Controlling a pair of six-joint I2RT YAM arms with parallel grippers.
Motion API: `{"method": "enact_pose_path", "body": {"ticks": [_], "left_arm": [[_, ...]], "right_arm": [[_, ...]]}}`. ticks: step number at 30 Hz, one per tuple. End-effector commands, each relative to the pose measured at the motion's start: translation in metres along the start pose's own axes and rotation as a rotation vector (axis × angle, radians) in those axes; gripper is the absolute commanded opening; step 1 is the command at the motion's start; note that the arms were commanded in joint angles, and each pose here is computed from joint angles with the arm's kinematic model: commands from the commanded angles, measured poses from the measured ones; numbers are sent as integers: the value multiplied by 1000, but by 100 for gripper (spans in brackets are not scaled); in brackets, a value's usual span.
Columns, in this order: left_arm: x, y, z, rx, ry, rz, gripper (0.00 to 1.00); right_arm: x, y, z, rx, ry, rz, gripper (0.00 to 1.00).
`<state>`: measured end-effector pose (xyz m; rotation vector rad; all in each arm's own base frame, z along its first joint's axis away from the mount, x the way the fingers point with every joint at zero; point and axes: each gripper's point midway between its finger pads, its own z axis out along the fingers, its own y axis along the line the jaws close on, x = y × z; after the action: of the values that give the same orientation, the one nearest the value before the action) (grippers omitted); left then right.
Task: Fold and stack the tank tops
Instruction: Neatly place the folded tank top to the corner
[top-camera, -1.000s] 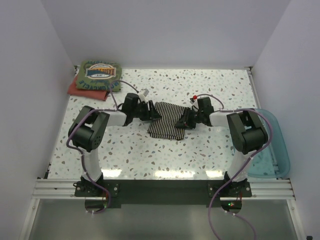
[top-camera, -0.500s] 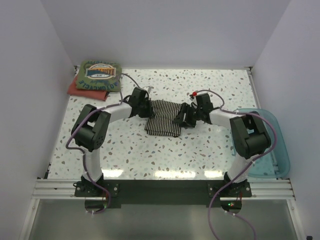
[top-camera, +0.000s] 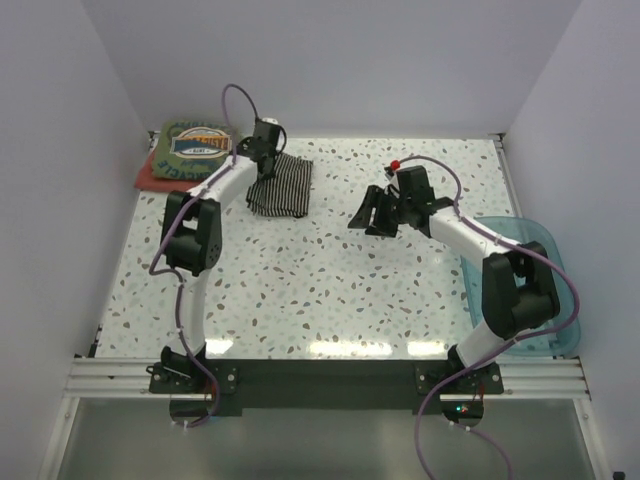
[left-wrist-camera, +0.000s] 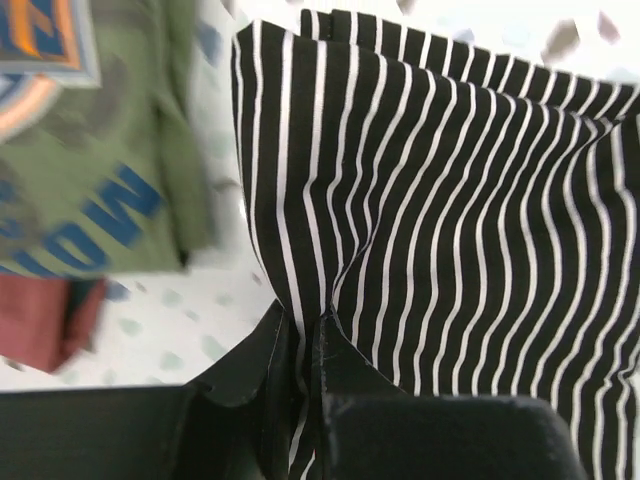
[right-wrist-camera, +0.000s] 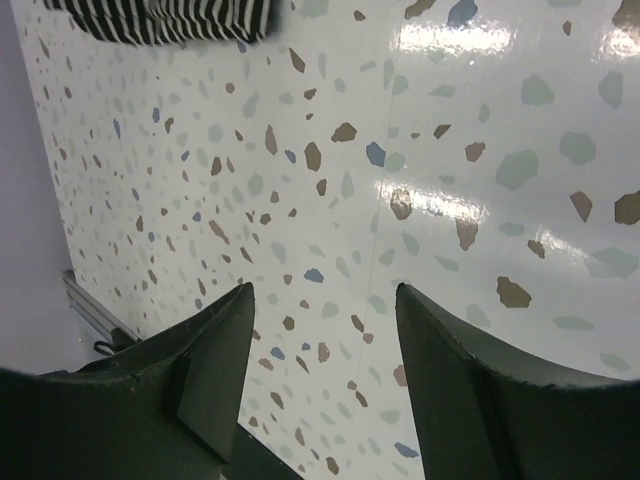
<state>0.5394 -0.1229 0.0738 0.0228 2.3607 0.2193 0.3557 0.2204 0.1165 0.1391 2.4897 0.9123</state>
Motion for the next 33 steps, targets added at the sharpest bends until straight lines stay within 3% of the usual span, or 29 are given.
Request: {"method": "enact_pose_path", "body": {"ticks": [1,9,14,22,30,32,33], "left_arm": [[-51,42,-1,-113,-85,54,0],[-127,99,0,-98,-218,-26,0],[-154,150,-7,-51,-294,-131,0],[-135,240,22,-61,-289,-340,0],[-112,245,52,-17,-254,-430,0],[-105,247,59,-3,-240,-475,12],[-103,252,59,-15,-236,-496,26]], "right_arm": [[-4,6,-10,15,-5,-26,62],[-7,7,-8,23,6,-43,61],[-11,11,-7,18,-2,-52,60],[-6,5,4,32,24,-51,59],[1,-4,11,53,39,-47,59],[1,-6,11,62,40,-52,59],[1,-7,10,70,38,-55,59]]}}
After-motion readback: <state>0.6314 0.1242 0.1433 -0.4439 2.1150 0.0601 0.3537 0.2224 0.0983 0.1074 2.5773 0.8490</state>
